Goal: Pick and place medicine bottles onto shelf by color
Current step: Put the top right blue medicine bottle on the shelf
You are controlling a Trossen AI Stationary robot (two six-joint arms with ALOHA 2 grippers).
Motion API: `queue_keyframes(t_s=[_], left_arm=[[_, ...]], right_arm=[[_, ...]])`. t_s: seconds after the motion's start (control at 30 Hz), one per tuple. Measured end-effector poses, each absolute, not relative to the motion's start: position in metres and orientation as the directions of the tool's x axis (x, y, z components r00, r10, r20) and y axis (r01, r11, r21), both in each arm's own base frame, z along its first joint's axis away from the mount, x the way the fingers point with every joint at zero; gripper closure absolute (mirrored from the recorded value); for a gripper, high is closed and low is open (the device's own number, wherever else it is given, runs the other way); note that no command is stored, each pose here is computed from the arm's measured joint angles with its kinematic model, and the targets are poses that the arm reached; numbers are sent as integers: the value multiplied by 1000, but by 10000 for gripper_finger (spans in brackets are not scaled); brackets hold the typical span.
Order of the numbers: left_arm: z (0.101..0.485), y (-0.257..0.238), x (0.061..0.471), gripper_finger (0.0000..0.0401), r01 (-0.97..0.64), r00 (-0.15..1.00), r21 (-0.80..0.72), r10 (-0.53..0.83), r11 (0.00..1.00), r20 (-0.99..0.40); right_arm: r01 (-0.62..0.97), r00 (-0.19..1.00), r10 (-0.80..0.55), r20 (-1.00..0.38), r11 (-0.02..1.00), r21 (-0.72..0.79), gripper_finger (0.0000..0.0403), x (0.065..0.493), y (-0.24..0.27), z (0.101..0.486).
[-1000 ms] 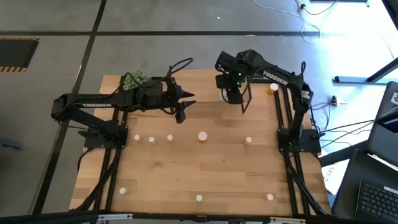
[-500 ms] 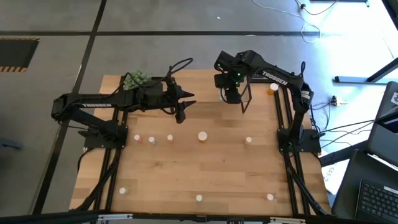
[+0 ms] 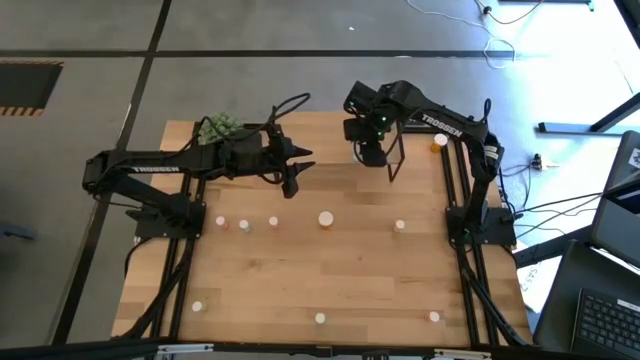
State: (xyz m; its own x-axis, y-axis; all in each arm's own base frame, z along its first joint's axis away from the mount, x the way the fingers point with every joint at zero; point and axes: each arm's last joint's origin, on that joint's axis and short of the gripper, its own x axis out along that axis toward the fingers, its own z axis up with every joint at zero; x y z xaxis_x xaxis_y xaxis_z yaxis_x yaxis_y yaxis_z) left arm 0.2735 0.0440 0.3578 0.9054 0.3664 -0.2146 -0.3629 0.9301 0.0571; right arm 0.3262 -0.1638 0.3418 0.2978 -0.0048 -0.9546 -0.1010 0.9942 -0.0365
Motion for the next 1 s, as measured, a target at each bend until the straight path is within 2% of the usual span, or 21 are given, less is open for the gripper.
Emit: queue_keyframes(t_s=[0.63, 0.9, 1.0], left_arm=[[358, 44, 274, 273, -363, 905, 57, 366, 930, -214], [358, 44, 274, 273, -363, 906, 57, 366, 930, -214], [358, 44, 274, 273, -363, 905, 57, 366, 930, -214]], right_arm=[[-95, 274, 6, -962, 995, -20, 242, 334, -170, 329], [-92, 275, 6, -962, 996, -20, 284, 334, -170, 329], [-92, 275, 6, -961, 996, -20, 287, 334, -170, 329]])
